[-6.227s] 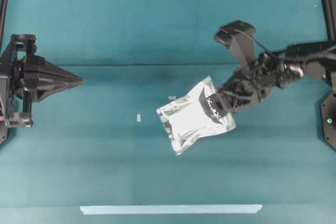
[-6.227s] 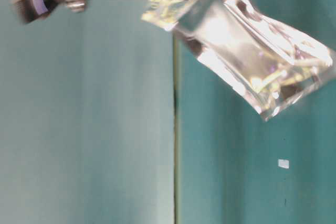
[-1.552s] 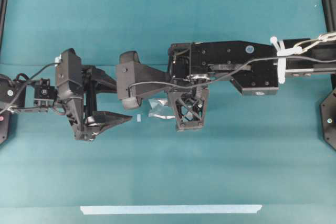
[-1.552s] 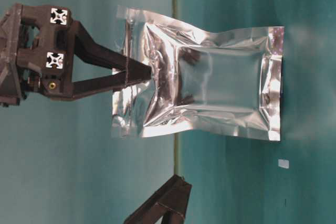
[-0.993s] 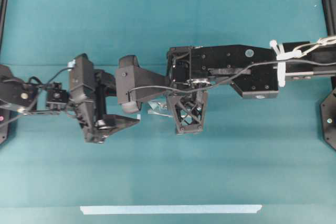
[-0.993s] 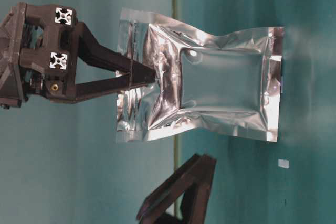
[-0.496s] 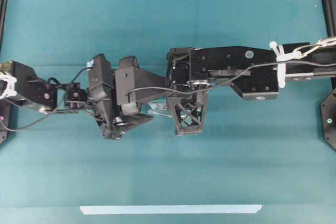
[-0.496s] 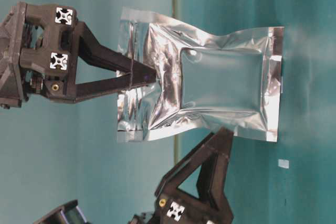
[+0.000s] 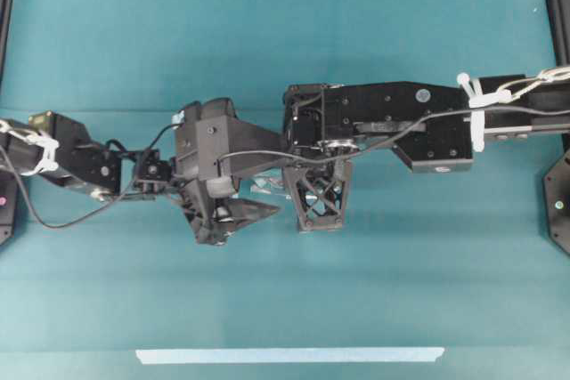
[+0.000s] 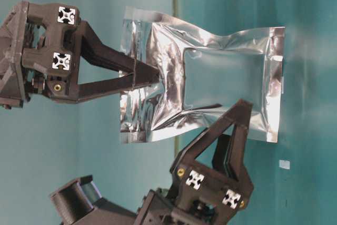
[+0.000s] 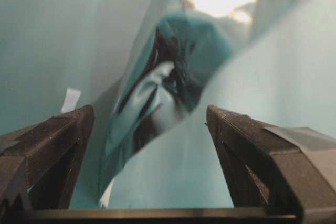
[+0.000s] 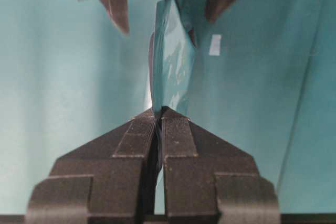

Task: Hand over the silver zip bag and make it stand upright.
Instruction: 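Close the left gripper on the bag's bottom edge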

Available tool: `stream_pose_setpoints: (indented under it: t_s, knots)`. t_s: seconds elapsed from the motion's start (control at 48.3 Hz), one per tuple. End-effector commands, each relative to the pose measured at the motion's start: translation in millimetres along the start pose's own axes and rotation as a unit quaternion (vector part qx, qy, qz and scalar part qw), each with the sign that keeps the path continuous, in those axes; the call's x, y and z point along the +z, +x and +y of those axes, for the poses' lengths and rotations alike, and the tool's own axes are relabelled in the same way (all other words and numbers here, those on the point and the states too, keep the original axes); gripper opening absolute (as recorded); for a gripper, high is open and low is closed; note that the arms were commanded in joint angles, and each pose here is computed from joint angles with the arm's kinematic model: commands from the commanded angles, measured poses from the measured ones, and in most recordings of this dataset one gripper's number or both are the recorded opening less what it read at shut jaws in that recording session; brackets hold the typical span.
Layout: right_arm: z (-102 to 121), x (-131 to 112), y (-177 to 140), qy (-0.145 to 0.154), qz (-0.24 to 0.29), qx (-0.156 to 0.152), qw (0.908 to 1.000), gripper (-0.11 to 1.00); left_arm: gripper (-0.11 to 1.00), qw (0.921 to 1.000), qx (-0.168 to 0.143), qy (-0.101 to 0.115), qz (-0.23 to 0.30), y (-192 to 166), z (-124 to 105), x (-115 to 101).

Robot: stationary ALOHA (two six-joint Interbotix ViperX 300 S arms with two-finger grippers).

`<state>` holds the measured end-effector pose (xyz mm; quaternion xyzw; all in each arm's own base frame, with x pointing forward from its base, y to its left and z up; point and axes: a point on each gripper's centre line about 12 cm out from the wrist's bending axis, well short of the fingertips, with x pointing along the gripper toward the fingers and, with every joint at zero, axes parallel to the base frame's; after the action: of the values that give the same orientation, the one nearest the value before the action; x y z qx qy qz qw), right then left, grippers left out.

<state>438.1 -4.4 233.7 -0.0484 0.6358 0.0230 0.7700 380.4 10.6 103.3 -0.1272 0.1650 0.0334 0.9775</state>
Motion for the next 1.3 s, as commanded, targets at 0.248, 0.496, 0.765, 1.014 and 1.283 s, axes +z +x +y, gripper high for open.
stream_pose_setpoints:
  t_s: [0.248, 0.496, 0.765, 1.014, 1.283]
  knots:
    - [1.5, -0.7, -5.0, 0.004, -0.007, 0.000, 1.0000, 0.01, 0.94, 0.9998, -0.006, 0.000, -0.021, 16.1, -3.4, 10.9]
    - [1.5, -0.9, -4.5, 0.004, -0.007, 0.000, 1.0000, 0.01, 0.93, 0.9998, -0.006, 0.001, -0.017, 22.2, -3.8, 12.2]
    - [1.5, -0.9, -4.5, 0.005, -0.007, 0.000, 1.0000, 0.01, 0.65, 0.9999, -0.003, 0.006, -0.008, 22.4, -3.2, 9.7]
    - [1.5, -0.9, -4.5, 0.006, -0.007, 0.000, 1.0000, 0.01, 0.38, 0.9999, -0.003, 0.011, -0.002, 21.8, -3.8, 7.3]
    - [1.5, -1.0, -4.5, 0.006, -0.006, 0.000, 1.0000, 0.01, 0.37, 0.9995, 0.001, 0.030, 0.014, 21.8, -2.2, 3.8]
